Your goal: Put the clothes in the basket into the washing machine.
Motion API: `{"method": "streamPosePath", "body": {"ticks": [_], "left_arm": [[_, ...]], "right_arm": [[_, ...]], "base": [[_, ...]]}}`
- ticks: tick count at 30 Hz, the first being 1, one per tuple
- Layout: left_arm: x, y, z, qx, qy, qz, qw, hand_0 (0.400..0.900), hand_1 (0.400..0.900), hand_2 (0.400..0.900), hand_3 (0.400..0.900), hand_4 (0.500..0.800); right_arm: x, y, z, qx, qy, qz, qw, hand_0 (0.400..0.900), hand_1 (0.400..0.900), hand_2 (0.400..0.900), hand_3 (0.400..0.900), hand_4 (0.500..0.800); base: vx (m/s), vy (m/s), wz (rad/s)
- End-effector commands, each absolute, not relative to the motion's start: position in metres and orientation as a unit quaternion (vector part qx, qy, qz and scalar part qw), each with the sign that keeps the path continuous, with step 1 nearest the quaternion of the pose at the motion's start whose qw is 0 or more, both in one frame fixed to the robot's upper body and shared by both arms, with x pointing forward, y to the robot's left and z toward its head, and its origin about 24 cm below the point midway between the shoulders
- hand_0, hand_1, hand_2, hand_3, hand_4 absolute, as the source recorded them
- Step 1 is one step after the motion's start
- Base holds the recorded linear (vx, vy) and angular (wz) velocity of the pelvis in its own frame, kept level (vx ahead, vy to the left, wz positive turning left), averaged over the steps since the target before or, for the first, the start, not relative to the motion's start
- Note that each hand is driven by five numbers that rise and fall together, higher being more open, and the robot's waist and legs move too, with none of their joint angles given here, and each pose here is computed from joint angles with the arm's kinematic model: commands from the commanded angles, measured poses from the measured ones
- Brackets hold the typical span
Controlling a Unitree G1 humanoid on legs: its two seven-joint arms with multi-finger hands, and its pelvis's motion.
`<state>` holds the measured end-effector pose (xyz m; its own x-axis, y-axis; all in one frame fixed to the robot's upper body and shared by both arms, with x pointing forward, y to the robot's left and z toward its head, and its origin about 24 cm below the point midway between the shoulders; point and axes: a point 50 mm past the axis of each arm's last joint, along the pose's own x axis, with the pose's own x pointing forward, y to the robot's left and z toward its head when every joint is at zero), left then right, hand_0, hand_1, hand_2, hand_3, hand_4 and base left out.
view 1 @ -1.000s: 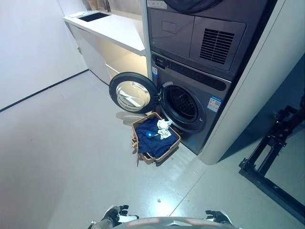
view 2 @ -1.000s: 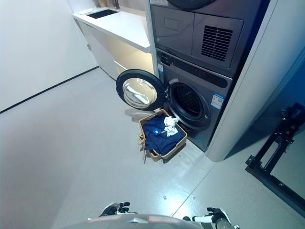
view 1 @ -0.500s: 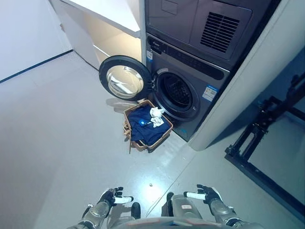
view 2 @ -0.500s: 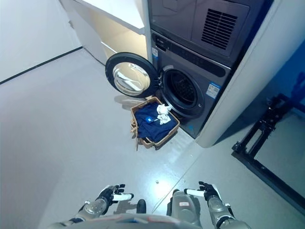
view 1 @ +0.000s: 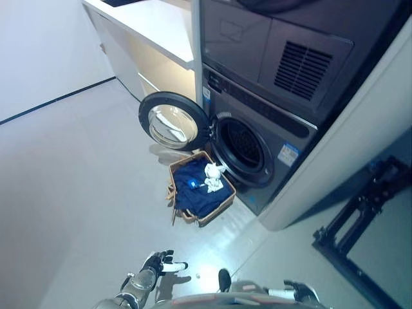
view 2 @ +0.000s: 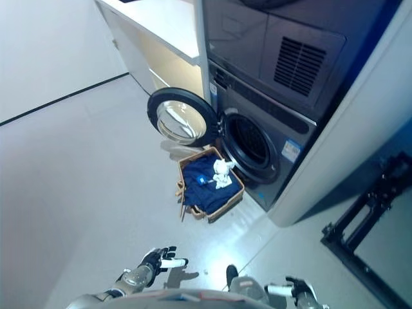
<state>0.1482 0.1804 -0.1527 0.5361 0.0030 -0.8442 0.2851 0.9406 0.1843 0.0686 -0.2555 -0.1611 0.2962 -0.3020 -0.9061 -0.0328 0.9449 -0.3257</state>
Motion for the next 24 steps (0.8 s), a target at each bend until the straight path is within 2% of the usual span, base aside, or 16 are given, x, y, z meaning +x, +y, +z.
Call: {"method": "streamPosePath", "body": {"ticks": [1,7,11,15,18,19,21,24], "left_arm": [[0.161,0.191,-0.144,0.153,0.435,-0.066,0.885,0.900,0.900,0.900,0.900,0.800],[0.146,0.206,-0.148,0.170,0.457,-0.045,0.872,0.900,0.900,0.900,0.900,0.800],[0.138,0.211,-0.151,0.170,0.475,-0.032,0.863,0.900,0.900,0.900,0.900,0.800],[0.128,0.216,-0.154,0.176,0.490,-0.035,0.853,0.900,0.900,0.900,0.900,0.800],[0.129,0.223,-0.152,0.193,0.485,-0.043,0.852,0.900,0.900,0.900,0.900,0.800],[0.142,0.227,-0.145,0.205,0.463,-0.046,0.861,0.900,0.900,0.900,0.900,0.800],[0.148,0.229,-0.142,0.213,0.452,-0.047,0.865,0.900,0.900,0.900,0.900,0.800],[0.157,0.240,-0.136,0.227,0.442,-0.040,0.867,0.900,0.900,0.900,0.900,0.800]], "right_arm": [[0.089,-0.261,-0.155,-0.162,0.552,-0.090,0.813,0.900,0.900,0.900,0.900,0.800],[0.106,-0.246,-0.154,-0.184,0.529,-0.054,0.827,0.900,0.900,0.900,0.900,0.800],[0.115,-0.244,-0.152,-0.202,0.517,-0.043,0.831,0.900,0.900,0.900,0.900,0.800],[0.125,-0.239,-0.151,-0.246,0.504,0.001,0.828,0.900,0.900,0.900,0.900,0.800],[0.131,-0.237,-0.149,-0.264,0.492,0.014,0.829,0.900,0.900,0.900,0.900,0.800],[0.140,-0.240,-0.145,-0.317,0.473,0.046,0.820,0.900,0.900,0.900,0.900,0.800],[0.148,-0.240,-0.141,-0.343,0.459,0.057,0.818,0.900,0.900,0.900,0.900,0.800],[0.169,-0.257,-0.128,-0.403,0.433,0.070,0.803,0.900,0.900,0.900,0.900,0.800]], "base": [[0.357,-0.150,-0.26],[0.371,-0.014,-0.36],[0.446,0.140,-0.41],[0.449,0.241,-0.51],[0.444,0.323,0.02],[0.221,0.257,0.21],[0.211,0.246,0.22],[0.259,0.202,0.20]]}}
